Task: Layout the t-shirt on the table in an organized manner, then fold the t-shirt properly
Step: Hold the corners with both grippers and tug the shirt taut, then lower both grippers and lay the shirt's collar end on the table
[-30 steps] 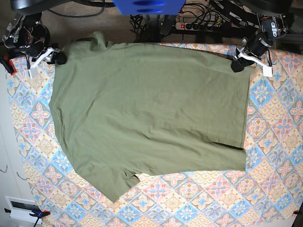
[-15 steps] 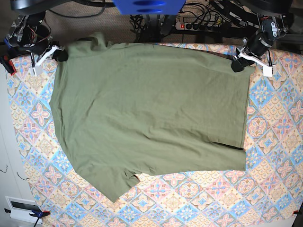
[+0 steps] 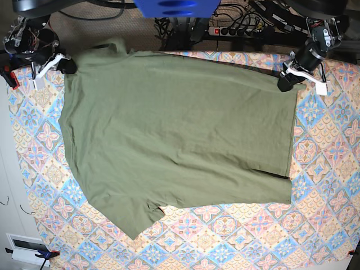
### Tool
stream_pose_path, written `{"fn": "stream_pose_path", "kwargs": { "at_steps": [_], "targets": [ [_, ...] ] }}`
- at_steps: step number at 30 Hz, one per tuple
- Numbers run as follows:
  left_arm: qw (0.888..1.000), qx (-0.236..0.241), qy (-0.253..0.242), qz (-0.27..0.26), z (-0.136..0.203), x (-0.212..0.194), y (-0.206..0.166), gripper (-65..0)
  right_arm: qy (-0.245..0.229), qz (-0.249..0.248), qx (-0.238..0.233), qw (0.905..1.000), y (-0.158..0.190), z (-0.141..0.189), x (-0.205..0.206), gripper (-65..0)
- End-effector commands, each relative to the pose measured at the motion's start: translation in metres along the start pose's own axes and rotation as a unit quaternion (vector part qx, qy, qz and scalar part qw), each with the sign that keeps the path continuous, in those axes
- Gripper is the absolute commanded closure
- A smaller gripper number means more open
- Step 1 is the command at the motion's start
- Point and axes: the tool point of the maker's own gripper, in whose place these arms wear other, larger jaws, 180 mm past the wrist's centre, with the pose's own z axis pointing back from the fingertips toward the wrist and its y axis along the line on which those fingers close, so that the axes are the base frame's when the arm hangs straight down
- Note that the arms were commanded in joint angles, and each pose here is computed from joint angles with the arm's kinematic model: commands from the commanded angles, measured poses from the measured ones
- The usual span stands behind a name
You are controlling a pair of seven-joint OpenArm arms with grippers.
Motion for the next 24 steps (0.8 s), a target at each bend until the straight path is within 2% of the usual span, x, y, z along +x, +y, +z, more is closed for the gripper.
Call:
{"fn": "stream_pose_path", "kwargs": {
  "at_steps": [1,5,11,15,24],
  "targets": [
    [1.0,-0.013,-0.011,-0.009,0.001,0.009,-0.008,0.0,-0.017,0.012,-0.001,0.9998,-0.001,0.007,0.012,-3.3],
    [1.0,-0.017,-0.016,-0.012,0.0,0.011,-0.01,0.0,-0.005,0.011,-0.006,0.9999,-0.003,0.011,0.001,-3.3],
    [0.998,-0.037,-0.043,-0.016,-0.008,0.031,-0.024,0.0,-0.012,0.012,-0.008,0.9998,-0.003,0.011,0.006,-3.2],
    [0.996,-0.045,-0.08,0.001,-0.01,0.049,-0.029,0.0,-0.052,0.026,0.007,0.9983,0.005,0.003,0.043,-3.2],
    [0.991,-0.068,-0.114,0.003,-0.018,0.072,-0.043,0.0,-0.118,0.052,0.031,0.9912,0.022,-0.003,0.106,-3.2]
  ]
}}
